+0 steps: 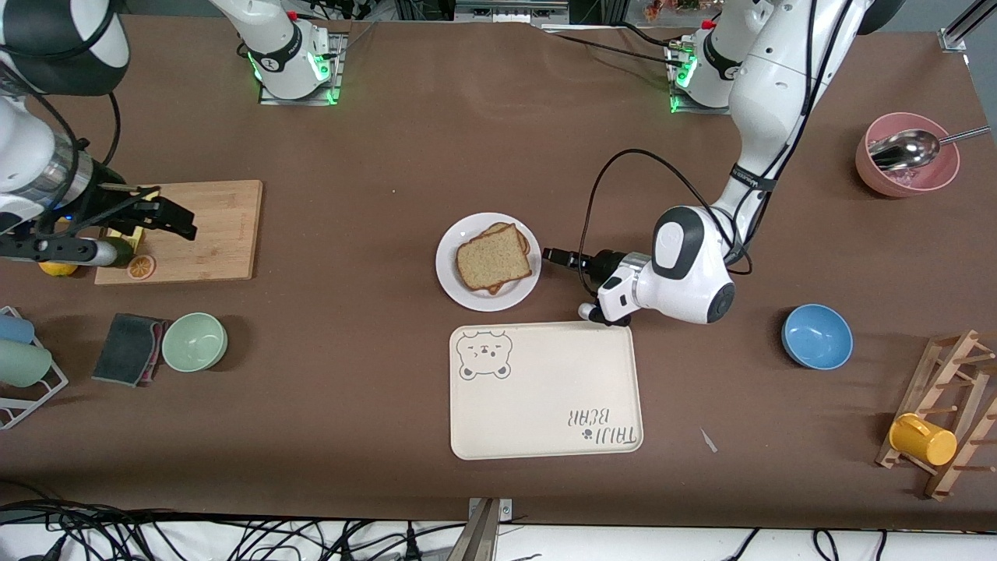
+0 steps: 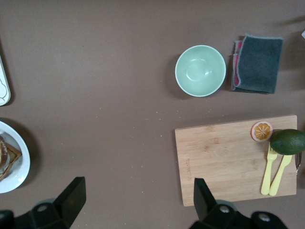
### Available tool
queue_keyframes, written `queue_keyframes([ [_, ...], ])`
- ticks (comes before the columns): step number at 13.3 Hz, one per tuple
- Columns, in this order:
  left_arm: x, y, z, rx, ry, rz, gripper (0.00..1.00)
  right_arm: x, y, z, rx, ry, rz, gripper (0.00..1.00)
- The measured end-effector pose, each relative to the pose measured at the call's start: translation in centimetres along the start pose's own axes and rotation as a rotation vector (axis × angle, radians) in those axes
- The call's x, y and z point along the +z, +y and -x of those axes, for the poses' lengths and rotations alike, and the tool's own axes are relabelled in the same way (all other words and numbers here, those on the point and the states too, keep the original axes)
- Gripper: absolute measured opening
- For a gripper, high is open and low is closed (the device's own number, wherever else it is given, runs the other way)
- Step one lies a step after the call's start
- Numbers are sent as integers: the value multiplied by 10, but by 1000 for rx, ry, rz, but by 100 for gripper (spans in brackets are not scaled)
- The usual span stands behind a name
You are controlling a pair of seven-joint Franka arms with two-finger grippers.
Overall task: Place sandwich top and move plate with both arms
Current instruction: 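Raise the right gripper away while the left gripper reaches the plate rim, then close the left gripper on the white plate rim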
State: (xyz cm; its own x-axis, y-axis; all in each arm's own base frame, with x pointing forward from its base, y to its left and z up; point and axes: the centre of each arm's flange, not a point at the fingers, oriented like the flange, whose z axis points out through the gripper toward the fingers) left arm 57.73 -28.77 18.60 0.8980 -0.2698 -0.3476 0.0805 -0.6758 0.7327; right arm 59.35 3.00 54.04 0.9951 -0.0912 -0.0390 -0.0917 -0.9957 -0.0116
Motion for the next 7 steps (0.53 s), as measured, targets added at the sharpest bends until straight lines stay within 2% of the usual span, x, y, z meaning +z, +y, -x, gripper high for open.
queue_keyframes([
  [4, 26, -26, 7, 44, 69, 55, 68, -1, 37, -4, 15, 1, 5, 100],
  [5, 31, -27, 9, 50, 73, 68, 61, -2, 45, -5, -5, 2, 6, 100],
  [7, 34, -30, 8, 52, 90, 72, 59, -3, 42, -5, -49, 4, 6, 100],
])
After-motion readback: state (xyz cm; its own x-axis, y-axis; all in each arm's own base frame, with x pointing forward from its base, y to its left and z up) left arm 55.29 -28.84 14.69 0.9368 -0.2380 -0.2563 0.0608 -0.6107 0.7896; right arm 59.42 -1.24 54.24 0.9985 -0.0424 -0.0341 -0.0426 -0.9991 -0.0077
